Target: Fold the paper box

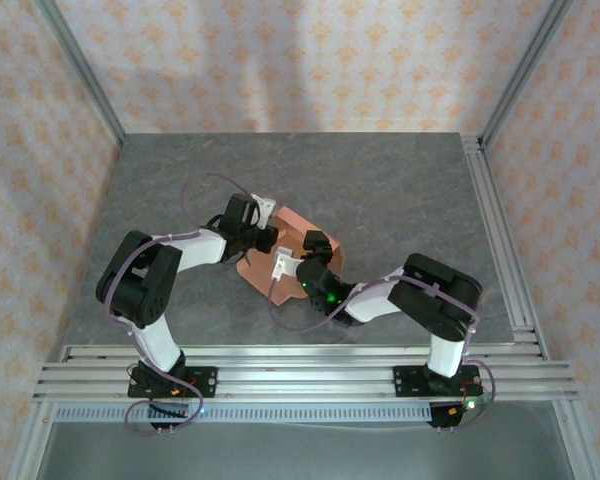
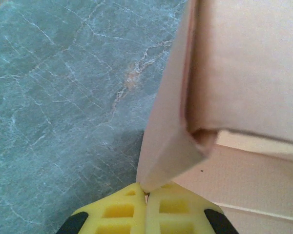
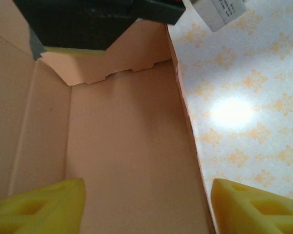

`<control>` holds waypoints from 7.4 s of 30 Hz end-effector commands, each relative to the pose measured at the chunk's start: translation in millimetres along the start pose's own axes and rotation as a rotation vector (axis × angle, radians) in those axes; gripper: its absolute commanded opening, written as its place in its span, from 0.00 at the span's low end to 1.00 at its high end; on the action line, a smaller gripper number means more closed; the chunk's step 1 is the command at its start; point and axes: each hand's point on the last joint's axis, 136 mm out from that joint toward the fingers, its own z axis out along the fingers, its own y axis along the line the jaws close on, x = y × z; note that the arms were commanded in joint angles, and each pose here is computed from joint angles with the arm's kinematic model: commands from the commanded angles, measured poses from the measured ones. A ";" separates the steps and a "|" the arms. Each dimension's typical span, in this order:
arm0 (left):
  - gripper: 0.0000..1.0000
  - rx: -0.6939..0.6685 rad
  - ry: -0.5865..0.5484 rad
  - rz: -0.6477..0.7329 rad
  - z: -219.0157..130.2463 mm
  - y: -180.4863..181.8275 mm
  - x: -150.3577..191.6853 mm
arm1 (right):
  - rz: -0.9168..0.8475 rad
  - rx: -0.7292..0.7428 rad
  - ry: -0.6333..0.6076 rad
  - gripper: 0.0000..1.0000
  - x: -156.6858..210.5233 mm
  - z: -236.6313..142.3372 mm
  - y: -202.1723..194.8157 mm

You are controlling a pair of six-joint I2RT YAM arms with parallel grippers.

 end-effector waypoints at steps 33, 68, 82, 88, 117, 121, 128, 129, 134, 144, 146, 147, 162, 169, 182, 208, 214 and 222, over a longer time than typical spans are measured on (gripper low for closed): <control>0.00 -0.123 -0.092 0.121 -9.3 0.9 -17.2 | 1.338 -0.286 0.170 0.83 32.1 24.2 -161.1; 0.08 -0.147 -0.074 0.122 4.9 5.1 -9.9 | 1.432 -1.055 0.344 0.59 17.8 75.5 -48.4; 0.27 -0.155 -0.116 0.103 8.0 6.7 -17.4 | 1.393 -1.081 0.403 0.51 20.8 74.5 -30.6; 0.31 -0.155 -0.136 0.101 9.5 6.9 -22.3 | 1.384 -1.095 0.425 0.50 21.0 74.7 -24.0; 0.19 -0.124 -0.209 0.047 24.0 6.5 -35.4 | 1.371 -1.111 0.468 0.50 20.7 73.8 -13.0; 0.10 -0.115 -0.213 0.046 22.5 4.9 -36.8 | 1.381 -1.107 0.464 0.50 19.7 75.7 -14.8; 0.03 -0.109 -0.210 0.048 22.9 4.0 -36.2 | 1.393 -1.111 0.444 0.51 14.9 78.0 -19.1; 0.02 -0.104 -0.210 0.048 23.1 2.8 -36.1 | 1.394 -1.110 0.440 0.52 14.4 78.8 -19.8; 0.01 -0.101 -0.208 0.056 23.8 2.2 -35.9 | 1.397 -1.104 0.427 0.58 11.1 88.0 -22.1; 0.02 -0.102 -0.192 0.062 27.2 3.2 -32.6 | 1.415 -1.124 0.375 0.66 -3.9 106.9 -24.6; 0.02 -0.106 -0.195 0.059 27.4 4.4 -32.9 | 1.419 -1.135 0.374 0.66 -5.1 107.8 -22.0; 0.03 -0.109 -0.196 0.057 27.2 4.9 -32.7 | 1.420 -1.139 0.378 0.65 -4.8 107.8 -20.5; 0.41 -0.120 -0.206 -0.012 29.1 18.7 -41.0 | 1.431 -1.195 0.424 0.56 0.0 98.9 -1.3; 0.46 -0.080 -0.213 -0.036 29.3 15.0 -46.8 | 1.441 -1.211 0.443 0.55 1.6 99.2 5.3; 0.10 -0.055 -0.217 -0.057 27.0 14.2 -51.4 | 1.462 -1.217 0.446 0.55 0.3 94.9 4.3; 0.10 -0.201 -0.162 0.034 -17.5 9.1 2.6 | 1.555 -1.230 0.362 0.66 -31.5 72.9 1.1; 0.10 -0.199 -0.168 0.034 -15.8 8.8 1.7 | 1.603 -1.231 0.338 0.67 -40.0 88.4 -1.3; 0.30 -0.201 -0.222 0.012 -18.7 9.8 -6.0 | 1.641 -1.253 0.370 0.65 -33.4 90.4 16.5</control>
